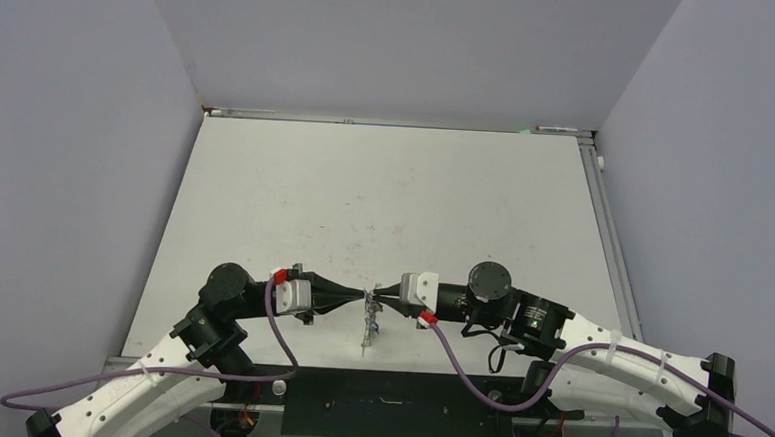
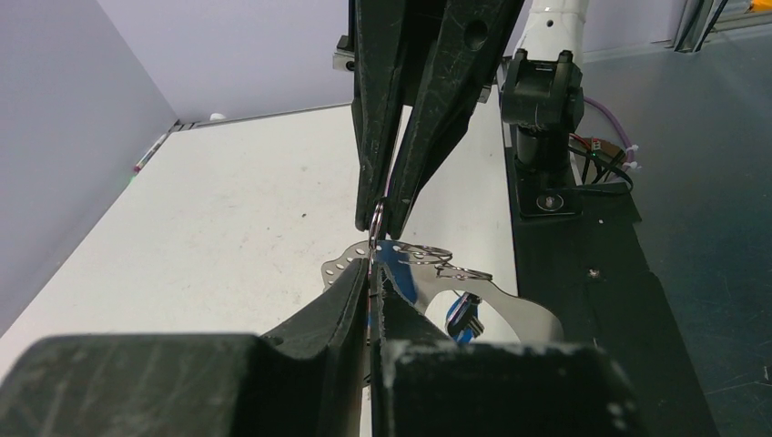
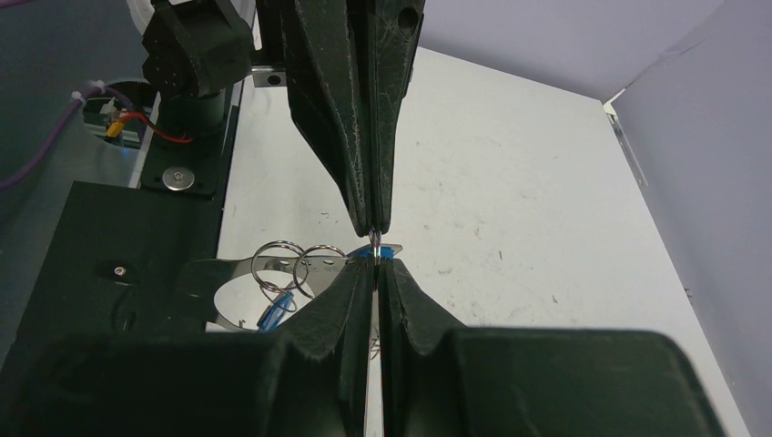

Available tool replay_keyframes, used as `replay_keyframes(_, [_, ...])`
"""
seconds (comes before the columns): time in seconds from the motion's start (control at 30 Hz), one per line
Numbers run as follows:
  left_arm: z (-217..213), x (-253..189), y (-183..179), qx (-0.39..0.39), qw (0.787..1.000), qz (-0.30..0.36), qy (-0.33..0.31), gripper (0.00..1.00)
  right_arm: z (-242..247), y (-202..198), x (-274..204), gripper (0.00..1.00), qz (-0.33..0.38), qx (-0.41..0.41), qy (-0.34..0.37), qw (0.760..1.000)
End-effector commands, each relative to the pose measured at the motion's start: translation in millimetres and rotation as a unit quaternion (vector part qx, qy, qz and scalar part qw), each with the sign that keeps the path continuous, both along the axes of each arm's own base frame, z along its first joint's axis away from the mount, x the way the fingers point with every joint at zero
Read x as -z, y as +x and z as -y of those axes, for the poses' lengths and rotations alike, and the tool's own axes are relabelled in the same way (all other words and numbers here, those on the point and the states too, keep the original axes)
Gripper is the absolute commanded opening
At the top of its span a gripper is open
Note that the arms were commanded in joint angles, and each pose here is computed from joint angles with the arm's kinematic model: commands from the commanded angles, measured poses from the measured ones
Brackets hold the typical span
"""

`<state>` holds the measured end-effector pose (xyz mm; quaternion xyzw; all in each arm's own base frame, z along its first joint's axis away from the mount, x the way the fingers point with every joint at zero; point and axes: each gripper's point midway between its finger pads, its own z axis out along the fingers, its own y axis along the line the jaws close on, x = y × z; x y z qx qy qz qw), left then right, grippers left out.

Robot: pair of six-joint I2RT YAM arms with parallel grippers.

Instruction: Put the keys on the keyring

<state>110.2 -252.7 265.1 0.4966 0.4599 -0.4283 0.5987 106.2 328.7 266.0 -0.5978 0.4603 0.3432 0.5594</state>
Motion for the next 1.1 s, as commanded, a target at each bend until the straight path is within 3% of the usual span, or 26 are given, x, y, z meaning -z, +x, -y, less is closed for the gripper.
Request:
replay_keyframes(0.0, [-3, -13, 6, -0.019, 1.0, 0.015, -0.012, 0.0, 0, -5, -36, 0.05, 0.023, -0.012, 0.063, 0.998])
replay_keyframes(0.3, [-1, -12, 2, -0.005, 1.0, 0.017, -0.013, 0.0, 1, -7, -36, 0.05, 0.023, -0.016, 0.066, 0.997])
replay_keyframes(0.33, [-1, -14, -2, 0.006, 1.0, 0.019, -0.019, 0.07, 1, -7, -36, 0.05, 0.023, -0.017, 0.066, 0.997])
replay_keyframes(0.4, [0, -14, -9, 0.024, 0.999, 0.024, -0.029, 0.3, 0, -8, -35, 0.05, 0.022, -0.018, 0.065, 0.998])
replay_keyframes(0.5, [0, -15, -13, 0.033, 0.999, 0.028, -0.033, 0.42, 0, -8, -35, 0.05, 0.022, -0.02, 0.065, 0.997])
replay_keyframes(0.67, [0, -15, -14, 0.038, 0.998, 0.027, -0.033, 0.43, -1, -10, -37, 0.05, 0.021, -0.026, 0.068, 0.997])
replay_keyframes(0.83, [2, -14, -13, 0.039, 0.998, 0.024, -0.032, 0.35, -7, -12, -36, 0.05, 0.02, -0.039, 0.072, 0.996])
replay_keyframes(1.07, [3, -12, -10, 0.034, 0.999, 0.019, -0.028, 0.3, -14, -15, -33, 0.05, 0.016, -0.052, 0.075, 0.996])
